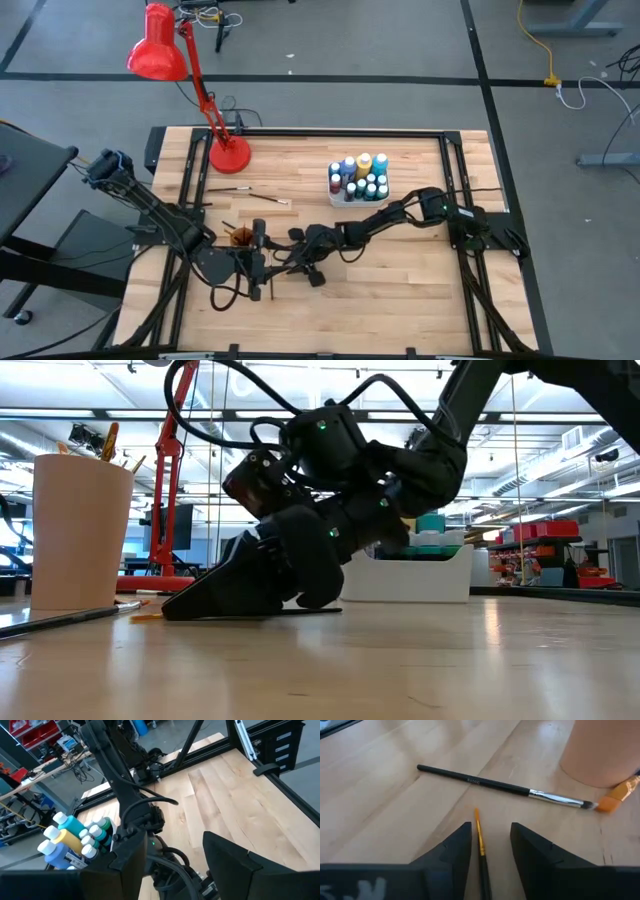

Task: Pick & Place Paint Supplies
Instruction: Put the gold paint brush into the orange cup

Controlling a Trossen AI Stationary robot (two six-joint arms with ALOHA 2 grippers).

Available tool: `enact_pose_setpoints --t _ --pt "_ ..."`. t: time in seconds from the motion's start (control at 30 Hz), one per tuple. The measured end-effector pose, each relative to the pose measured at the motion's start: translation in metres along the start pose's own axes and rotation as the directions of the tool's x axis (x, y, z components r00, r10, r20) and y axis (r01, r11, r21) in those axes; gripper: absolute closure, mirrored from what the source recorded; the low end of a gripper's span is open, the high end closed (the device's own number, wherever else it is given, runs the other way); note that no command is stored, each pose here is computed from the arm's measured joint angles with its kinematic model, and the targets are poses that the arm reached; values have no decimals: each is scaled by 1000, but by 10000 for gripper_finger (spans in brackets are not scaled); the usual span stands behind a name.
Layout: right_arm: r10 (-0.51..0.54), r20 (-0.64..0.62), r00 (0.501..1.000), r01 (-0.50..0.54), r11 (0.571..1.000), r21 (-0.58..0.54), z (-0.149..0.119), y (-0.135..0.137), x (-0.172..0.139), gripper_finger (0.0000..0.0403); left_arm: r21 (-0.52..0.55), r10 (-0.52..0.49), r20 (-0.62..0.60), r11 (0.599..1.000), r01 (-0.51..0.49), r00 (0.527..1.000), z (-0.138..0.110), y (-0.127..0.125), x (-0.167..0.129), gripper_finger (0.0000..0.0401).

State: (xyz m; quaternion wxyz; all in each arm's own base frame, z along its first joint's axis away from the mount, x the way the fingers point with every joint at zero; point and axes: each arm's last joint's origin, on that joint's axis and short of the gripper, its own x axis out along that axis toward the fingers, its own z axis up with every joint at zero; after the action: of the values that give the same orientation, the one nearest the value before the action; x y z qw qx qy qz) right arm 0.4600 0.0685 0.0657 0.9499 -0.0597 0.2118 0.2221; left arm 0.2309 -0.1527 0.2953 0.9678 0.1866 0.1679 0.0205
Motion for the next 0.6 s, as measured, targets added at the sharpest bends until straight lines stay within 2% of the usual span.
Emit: enact_pose_setpoints --t 0.23,0.33,0.47,0.53,0.6 --pt "22 5 1000 -22 1000 -7 1 3 1 262 0 0 0 1000 0 1000 0 0 0 198" --pt "-16 -15 1000 16 1000 -13 0 6 2 276 0 0 1 1000 0 1000 0 0 0 198" --pt "-7 -18 1000 6 998 -55 -3 9 5 334 -1 0 1 1000 0 1000 0 0 0 198" --pt "8 -23 1000 -9 999 -45 -4 9 5 373 -1 0 1 1000 0 1000 0 0 0 198" --pt "17 -20 1000 -17 1000 -26 -4 9 5 391 -1 0 1 1000 0 1000 0 0 0 198"
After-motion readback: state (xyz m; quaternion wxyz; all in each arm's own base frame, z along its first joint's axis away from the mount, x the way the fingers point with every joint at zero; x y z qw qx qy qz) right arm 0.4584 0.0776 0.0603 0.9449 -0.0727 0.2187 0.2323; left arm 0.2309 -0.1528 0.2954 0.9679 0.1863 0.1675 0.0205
